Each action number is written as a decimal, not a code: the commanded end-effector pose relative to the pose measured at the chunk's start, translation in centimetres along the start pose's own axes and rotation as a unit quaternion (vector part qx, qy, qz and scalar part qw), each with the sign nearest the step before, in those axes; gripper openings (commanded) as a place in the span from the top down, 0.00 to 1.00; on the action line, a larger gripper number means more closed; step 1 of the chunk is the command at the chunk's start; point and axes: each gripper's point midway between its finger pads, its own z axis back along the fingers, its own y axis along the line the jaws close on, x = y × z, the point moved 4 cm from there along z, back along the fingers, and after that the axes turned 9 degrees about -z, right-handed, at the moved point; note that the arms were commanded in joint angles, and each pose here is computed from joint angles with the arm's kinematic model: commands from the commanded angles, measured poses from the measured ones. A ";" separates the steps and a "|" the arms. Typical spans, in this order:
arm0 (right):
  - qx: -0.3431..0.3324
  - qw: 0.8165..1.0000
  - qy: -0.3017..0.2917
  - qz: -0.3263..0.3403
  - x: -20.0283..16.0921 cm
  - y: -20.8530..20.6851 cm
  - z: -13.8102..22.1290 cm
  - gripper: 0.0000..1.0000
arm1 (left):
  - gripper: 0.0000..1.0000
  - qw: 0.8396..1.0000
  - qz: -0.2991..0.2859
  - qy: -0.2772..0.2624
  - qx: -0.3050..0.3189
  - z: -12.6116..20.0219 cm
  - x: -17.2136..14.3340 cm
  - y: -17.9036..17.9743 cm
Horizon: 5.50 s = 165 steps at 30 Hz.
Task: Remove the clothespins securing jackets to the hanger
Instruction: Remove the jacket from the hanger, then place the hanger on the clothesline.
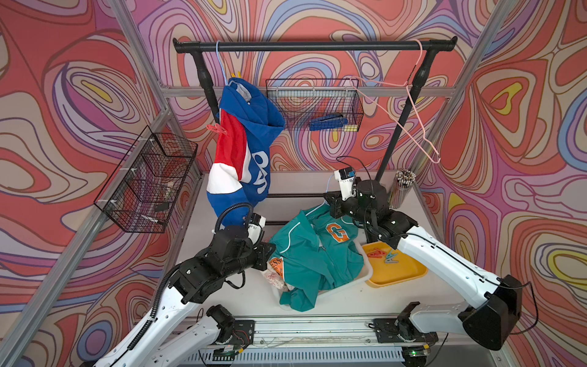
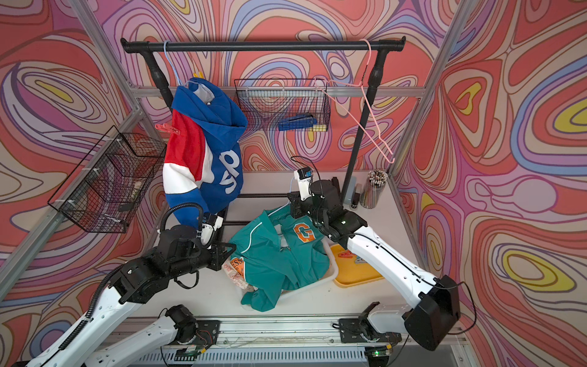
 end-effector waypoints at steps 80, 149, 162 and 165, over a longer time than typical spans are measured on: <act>-0.063 0.993 -0.040 -0.089 1.2 -3.1 3.1 1.00 | 0.48 0.964 -0.194 0.128 -0.126 -3.1 4.3 -9.1; -0.181 0.973 -0.054 -0.134 -0.7 -5.3 8.9 0.02 | 1.00 0.950 -0.115 -0.291 0.006 8.8 30.8 -12.4; -0.184 0.973 -0.043 -0.133 -1.4 -5.5 8.4 0.02 | 1.00 0.969 -0.092 -0.229 -0.004 4.0 30.0 -11.3; -0.179 0.974 -0.030 -0.134 -1.8 -5.4 7.6 0.02 | 1.00 0.972 -0.090 -0.216 -0.010 3.5 29.5 -11.3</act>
